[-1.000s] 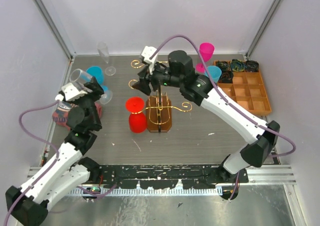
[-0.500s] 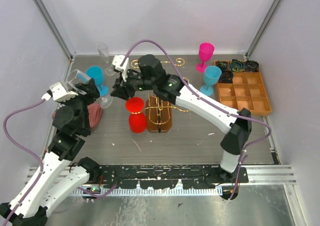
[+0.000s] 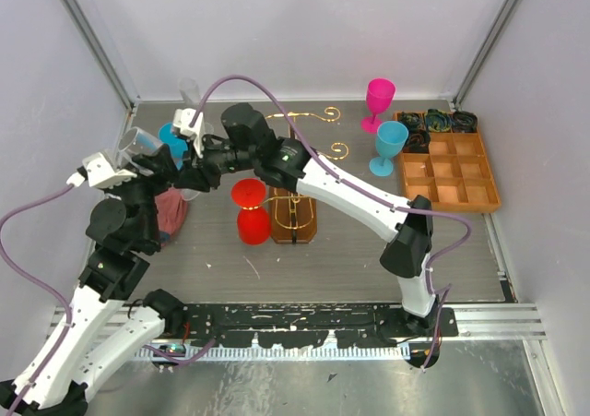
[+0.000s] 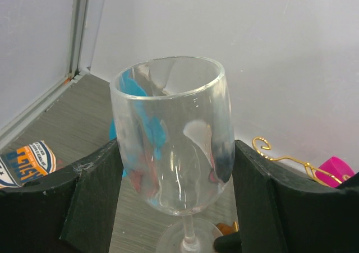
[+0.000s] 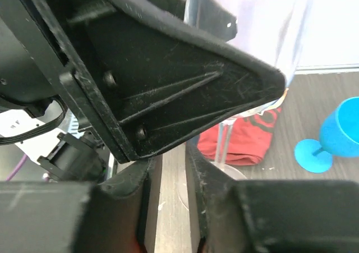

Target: Take the wine glass off the wine glass rack

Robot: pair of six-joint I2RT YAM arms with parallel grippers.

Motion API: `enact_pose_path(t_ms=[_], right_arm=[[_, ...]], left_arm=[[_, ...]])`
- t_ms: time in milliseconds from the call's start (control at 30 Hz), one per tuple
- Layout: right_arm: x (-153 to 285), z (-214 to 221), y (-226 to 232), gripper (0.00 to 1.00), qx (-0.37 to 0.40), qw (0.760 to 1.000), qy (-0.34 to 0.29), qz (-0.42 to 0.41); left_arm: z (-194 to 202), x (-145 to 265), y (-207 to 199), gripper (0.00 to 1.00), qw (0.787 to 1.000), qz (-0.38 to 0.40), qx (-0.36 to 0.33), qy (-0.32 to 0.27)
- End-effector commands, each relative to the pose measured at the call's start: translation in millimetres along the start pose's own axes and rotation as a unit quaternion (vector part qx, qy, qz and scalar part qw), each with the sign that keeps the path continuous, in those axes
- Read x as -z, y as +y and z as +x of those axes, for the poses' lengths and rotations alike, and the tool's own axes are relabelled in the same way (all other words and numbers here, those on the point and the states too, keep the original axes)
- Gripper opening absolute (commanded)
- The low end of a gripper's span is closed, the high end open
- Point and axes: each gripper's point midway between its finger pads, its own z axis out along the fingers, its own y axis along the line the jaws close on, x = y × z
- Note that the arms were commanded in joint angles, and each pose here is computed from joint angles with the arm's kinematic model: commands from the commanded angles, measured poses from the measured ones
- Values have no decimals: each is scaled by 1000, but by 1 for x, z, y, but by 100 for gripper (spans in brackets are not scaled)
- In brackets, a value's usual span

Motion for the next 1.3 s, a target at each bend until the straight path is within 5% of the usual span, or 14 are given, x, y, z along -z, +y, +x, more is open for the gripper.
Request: enact_pose_path(t_ms=[0,233,1267], right_arm=[[-2,-23,19,25,-25,999,-21,-33],[-14,-12,26,11,-60,997,-9,-53],[-17,-17,-44,11,-23,994,-23,99]], left_arm=[[-37,5,-9,59,998,18,37,-37],[-46,8,-13,59,997,28,53,-39],[-49,24,-8,57,996,38,74,-18]])
